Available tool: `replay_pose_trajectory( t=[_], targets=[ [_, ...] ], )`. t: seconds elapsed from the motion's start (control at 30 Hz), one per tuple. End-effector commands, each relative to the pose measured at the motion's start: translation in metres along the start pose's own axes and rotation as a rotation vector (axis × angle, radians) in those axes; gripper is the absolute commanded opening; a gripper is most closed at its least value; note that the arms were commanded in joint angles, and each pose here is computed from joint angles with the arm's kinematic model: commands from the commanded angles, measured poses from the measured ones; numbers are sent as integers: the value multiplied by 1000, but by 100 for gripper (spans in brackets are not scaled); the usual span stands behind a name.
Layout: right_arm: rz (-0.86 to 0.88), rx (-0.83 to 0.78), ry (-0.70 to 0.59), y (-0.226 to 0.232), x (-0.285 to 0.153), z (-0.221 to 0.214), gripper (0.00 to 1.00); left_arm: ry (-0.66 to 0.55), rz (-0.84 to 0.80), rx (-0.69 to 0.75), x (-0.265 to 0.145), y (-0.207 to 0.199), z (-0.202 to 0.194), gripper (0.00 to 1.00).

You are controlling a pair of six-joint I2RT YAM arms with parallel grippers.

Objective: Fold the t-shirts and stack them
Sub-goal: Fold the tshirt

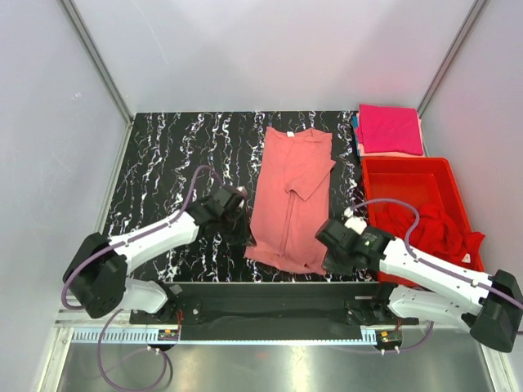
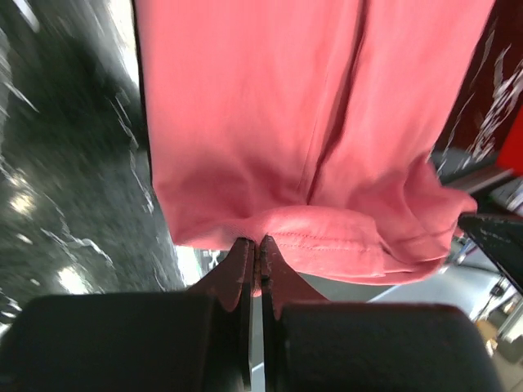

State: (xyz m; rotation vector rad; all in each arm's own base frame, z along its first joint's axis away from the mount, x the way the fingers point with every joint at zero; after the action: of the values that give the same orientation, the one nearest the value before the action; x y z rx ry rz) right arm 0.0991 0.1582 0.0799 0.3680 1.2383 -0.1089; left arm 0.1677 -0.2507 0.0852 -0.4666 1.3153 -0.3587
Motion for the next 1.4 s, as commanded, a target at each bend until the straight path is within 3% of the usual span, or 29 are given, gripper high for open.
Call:
replay_pose_trajectory(
  t=[0.0,0.33,0.7,0.93,1.37],
  targets=[
    [67,-69,-63,17,-13,35,0,-53,-51,50,-10,-17,34,0],
    [86,-114,-138,37,2,113,0,-98,-100,59,-4,-39,102,0],
    [-11,-175,-188,41,22,187,0,-131,-106,56,7,-39,172,0],
    [18,-209,-203,48,28,222,0,-149,-149,78,13,-53,208,0],
    [18,-252,-199,57,55,264,0,-173,-140,47,32,-42,251,0]
  ],
)
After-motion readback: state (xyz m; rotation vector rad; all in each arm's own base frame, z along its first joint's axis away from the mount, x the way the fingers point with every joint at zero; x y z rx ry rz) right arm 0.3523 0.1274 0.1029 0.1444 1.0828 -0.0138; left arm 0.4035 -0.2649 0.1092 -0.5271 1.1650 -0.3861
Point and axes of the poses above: each gripper's point midway between its finger pads, its own x axis out along the fingers, its own y axis along the line the jaws close on, z = x × y, the point moved 1 cm from there along -x, back along the fingers, and after that the axes turned 2 degrees about -x, right-handed, at the moved point
